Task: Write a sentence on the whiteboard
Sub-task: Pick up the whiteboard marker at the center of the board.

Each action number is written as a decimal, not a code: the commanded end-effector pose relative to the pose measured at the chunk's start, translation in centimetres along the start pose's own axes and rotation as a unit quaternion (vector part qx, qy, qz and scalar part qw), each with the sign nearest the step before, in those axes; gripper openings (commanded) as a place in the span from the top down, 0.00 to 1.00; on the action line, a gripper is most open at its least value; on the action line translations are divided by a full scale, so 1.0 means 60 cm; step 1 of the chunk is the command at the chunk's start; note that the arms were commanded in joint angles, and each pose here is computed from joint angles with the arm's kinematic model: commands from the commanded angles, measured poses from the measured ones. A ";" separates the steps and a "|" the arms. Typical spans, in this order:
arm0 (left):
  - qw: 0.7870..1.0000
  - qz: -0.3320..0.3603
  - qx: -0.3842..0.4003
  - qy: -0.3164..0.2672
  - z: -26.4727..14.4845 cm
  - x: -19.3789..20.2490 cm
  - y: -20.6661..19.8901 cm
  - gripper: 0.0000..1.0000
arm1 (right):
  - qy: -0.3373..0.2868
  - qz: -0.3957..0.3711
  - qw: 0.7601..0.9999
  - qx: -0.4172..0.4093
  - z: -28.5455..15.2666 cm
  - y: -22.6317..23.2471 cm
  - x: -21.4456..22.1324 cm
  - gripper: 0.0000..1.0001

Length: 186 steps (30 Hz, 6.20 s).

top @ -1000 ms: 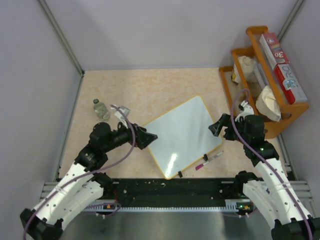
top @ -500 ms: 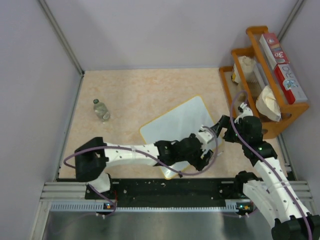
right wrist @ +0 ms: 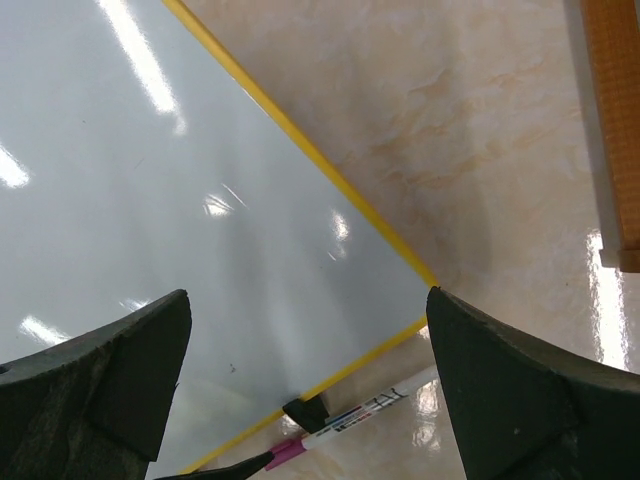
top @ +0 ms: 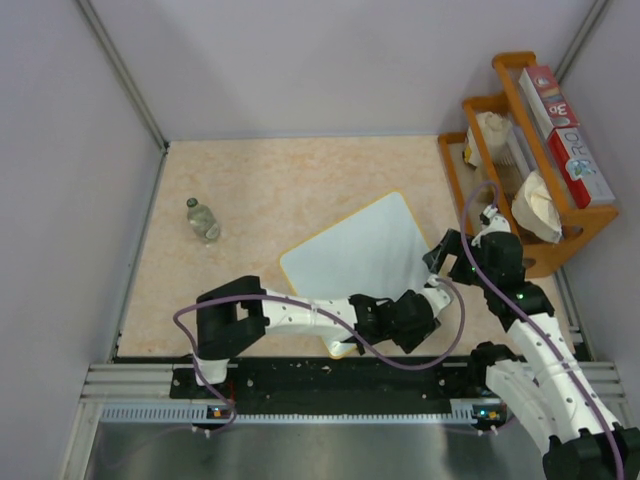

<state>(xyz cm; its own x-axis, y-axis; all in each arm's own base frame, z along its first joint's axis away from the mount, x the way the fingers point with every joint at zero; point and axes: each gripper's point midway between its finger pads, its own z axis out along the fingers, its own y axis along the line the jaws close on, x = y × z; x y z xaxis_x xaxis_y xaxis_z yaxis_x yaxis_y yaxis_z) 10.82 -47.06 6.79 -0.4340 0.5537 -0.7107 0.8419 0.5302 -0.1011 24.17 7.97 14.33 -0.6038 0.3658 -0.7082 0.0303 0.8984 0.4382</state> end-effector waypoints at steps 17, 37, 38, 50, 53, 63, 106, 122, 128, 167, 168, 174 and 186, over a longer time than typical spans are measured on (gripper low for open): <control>0.995 0.005 -0.044 0.087 0.040 0.079 0.023 0.53 | -0.029 -0.001 1.000 0.007 -0.006 0.005 -0.038 0.01; 0.999 0.016 0.029 -0.029 -0.097 -0.050 -0.031 1.00 | -0.049 -0.036 0.994 -0.092 -0.073 0.083 -0.077 0.01; 0.999 0.017 0.026 -0.044 -0.119 -0.066 -0.026 1.00 | -0.052 -0.048 0.992 -0.108 -0.082 0.093 -0.080 0.01; 0.996 0.067 -0.062 0.013 -0.272 0.007 0.090 1.00 | -0.091 -0.147 0.932 -0.317 -0.217 0.221 -0.096 0.01; 0.996 0.066 -0.055 0.005 -0.314 0.019 0.103 1.00 | -0.064 -0.156 0.898 -0.406 -0.234 0.258 -0.072 0.01; 0.995 0.070 0.063 -0.019 -0.449 0.036 0.077 1.00 | 0.015 -0.209 0.808 -0.550 -0.267 0.324 0.013 0.03; 0.985 0.106 0.136 0.012 -0.472 0.031 0.034 1.00 | 0.301 -0.266 0.667 -0.628 -0.276 0.393 0.232 0.64; 0.997 0.071 0.021 0.011 -0.478 0.013 0.095 0.13 | 0.284 -0.271 0.682 -0.617 -0.274 0.399 0.226 1.00; 0.994 -0.006 -0.084 -0.073 -0.509 -0.045 0.151 0.03 | 0.239 -0.264 0.763 -0.540 -0.215 0.412 0.200 1.00; 0.874 -0.227 0.236 -0.360 -0.406 -0.304 0.071 0.25 | -0.174 0.013 0.877 -0.448 -0.252 0.322 -0.039 1.00; 0.873 -0.228 0.235 -0.363 -0.405 -0.304 0.073 0.26 | -0.172 0.012 0.876 -0.450 -0.253 0.322 -0.037 1.00; 0.855 -0.225 0.235 -0.405 -0.428 -0.312 0.083 0.28 | -0.164 0.006 0.876 -0.453 -0.252 0.322 -0.029 1.00; 0.855 -0.215 0.258 -0.394 -0.410 -0.322 0.069 0.65 | -0.161 0.006 0.871 -0.464 -0.257 0.328 -0.028 1.00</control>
<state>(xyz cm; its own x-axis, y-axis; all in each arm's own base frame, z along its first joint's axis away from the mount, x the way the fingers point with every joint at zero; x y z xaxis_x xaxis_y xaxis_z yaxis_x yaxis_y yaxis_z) 15.04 -39.19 34.64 -0.5787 -0.2912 -0.7618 0.7474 0.1843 -0.6383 14.23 21.05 31.78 -0.3464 0.5475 -0.7617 -0.6852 0.4070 0.6041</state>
